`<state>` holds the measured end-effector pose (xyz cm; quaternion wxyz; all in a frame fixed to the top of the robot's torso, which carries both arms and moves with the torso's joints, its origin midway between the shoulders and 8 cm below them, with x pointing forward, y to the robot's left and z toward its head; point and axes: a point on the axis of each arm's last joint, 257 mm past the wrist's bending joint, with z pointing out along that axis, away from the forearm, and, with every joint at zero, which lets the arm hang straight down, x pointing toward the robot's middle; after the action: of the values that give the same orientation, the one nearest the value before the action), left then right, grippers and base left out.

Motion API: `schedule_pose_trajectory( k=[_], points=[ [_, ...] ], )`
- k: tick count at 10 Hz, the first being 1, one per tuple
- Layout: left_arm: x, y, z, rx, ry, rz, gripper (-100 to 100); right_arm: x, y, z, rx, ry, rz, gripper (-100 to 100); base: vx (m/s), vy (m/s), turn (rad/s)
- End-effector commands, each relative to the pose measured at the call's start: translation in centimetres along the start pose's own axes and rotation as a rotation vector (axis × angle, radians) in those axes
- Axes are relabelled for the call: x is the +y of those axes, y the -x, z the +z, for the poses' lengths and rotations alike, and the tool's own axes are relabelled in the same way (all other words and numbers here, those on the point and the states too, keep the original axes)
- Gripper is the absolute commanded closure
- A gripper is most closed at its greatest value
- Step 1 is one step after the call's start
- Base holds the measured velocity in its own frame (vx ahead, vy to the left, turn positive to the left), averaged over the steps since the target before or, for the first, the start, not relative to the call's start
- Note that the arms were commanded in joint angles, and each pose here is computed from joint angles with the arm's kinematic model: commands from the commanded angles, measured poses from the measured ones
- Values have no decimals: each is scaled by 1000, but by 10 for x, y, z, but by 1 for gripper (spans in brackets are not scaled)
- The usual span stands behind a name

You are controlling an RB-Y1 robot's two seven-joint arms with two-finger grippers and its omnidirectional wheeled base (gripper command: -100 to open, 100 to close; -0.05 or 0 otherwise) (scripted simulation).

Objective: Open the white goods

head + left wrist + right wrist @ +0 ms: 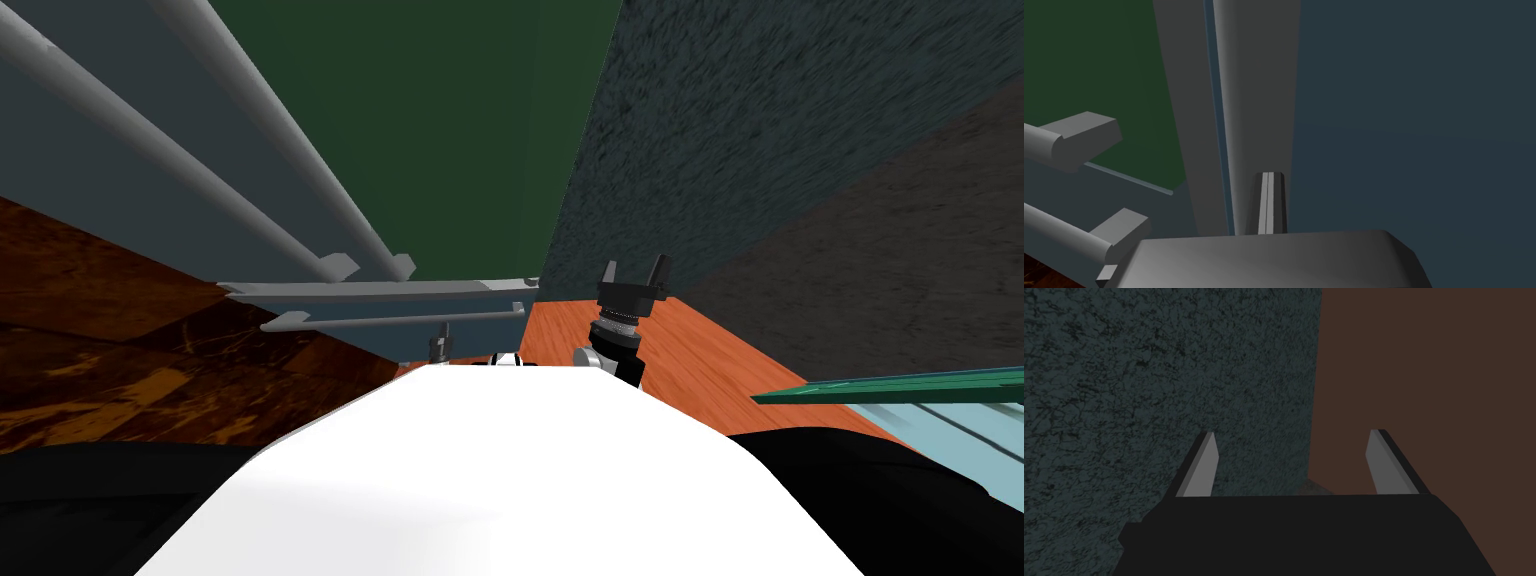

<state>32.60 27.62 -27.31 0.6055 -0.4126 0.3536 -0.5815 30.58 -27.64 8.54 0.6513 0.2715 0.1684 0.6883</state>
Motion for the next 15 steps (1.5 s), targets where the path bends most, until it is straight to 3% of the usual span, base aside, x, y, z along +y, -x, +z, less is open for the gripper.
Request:
schedule_pose_trajectory(
  k=[1,3,5,6,7,8,9,10,11,13,14,15],
  points=[
    [-3,-4,9,2,2,-12,-100,0,0,0,0,0,0,0,-12,-42,-4],
    [-6,-5,17,7,2,-19,-100,0,0,0,0,0,0,0,-19,-48,-3],
    [-5,-15,23,-21,7,-54,-100,0,0,0,0,0,0,0,-8,-38,-2],
    [-7,-14,21,-12,5,-43,-100,0,0,0,0,0,0,0,-3,-15,0],
    [2,3,33,-44,10,-8,-100,0,0,0,0,0,0,0,-63,16,-333],
    [1,2,37,-41,1,-11,-100,0,0,0,0,0,0,0,-101,39,-138],
    [10,20,44,-75,12,23,-100,0,0,0,0,0,0,0,-146,62,-245],
    [7,17,53,-71,-5,20,-100,0,0,0,0,0,0,0,-139,39,-151],
    [12,36,58,-108,1,52,-100,0,0,0,0,0,0,0,-160,18,-246],
    [12,33,68,-104,-10,48,-100,0,0,0,0,0,0,0,-79,9,-71],
    [19,52,76,-144,-3,76,-100,0,0,0,0,0,0,0,-79,8,-283],
    [17,49,83,-139,-15,71,-100,0,0,0,0,0,0,0,-92,15,-144]
  ],
)
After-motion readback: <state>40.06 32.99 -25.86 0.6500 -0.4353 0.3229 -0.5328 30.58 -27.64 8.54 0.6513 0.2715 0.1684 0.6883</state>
